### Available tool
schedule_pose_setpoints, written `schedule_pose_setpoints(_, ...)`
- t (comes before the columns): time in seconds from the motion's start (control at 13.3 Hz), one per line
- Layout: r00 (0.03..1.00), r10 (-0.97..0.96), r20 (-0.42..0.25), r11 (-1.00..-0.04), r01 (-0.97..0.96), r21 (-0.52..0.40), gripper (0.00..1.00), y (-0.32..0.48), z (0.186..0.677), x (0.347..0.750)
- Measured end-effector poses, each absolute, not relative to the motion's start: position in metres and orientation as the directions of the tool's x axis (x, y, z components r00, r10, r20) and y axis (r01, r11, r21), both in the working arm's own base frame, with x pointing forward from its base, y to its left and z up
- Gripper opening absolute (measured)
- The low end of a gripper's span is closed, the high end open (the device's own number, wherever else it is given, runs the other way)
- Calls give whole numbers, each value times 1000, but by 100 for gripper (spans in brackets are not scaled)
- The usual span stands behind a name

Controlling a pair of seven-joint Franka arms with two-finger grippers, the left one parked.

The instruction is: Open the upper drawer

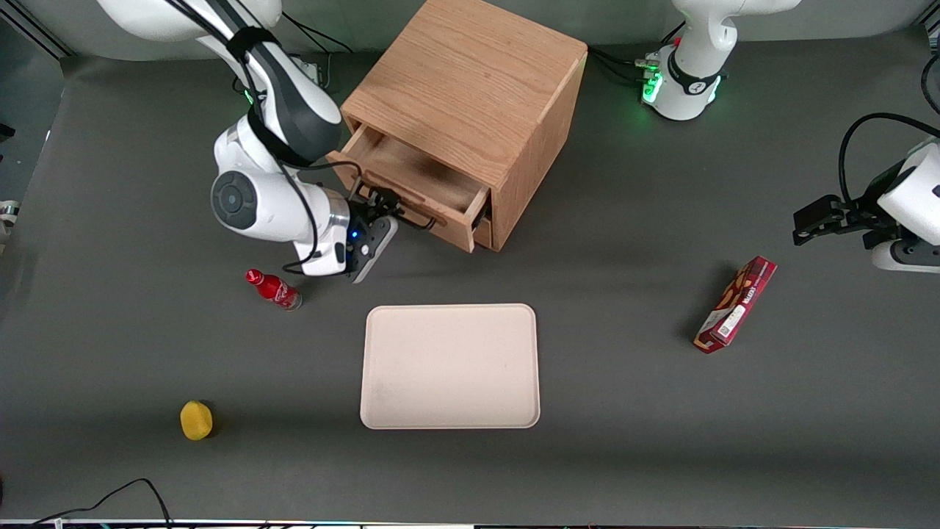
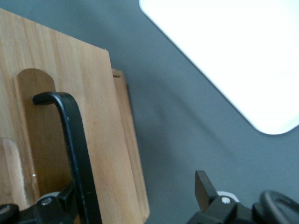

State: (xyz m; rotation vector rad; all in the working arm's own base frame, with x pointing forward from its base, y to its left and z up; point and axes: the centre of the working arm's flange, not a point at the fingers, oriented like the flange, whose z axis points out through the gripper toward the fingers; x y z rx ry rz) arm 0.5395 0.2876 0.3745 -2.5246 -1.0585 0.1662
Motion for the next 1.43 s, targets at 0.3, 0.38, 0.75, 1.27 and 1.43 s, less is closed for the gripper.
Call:
schedule_pose_setpoints(0.3,690,723,36,-629,679,-378,100,264,373,575)
schedule_pose_setpoints(0.38,682,730,37,-624,688,-372,100,259,373,583)
schedule_pose_setpoints(0.75,657,752,51,-596,711,-373,100,228,373,620)
schedule_pose_setpoints(1.27,635,770,55,-583,737,-342,100,207,385,650)
schedule_pose_setpoints(1.43,628,777,52,-575,740,-348,100,207,402,652)
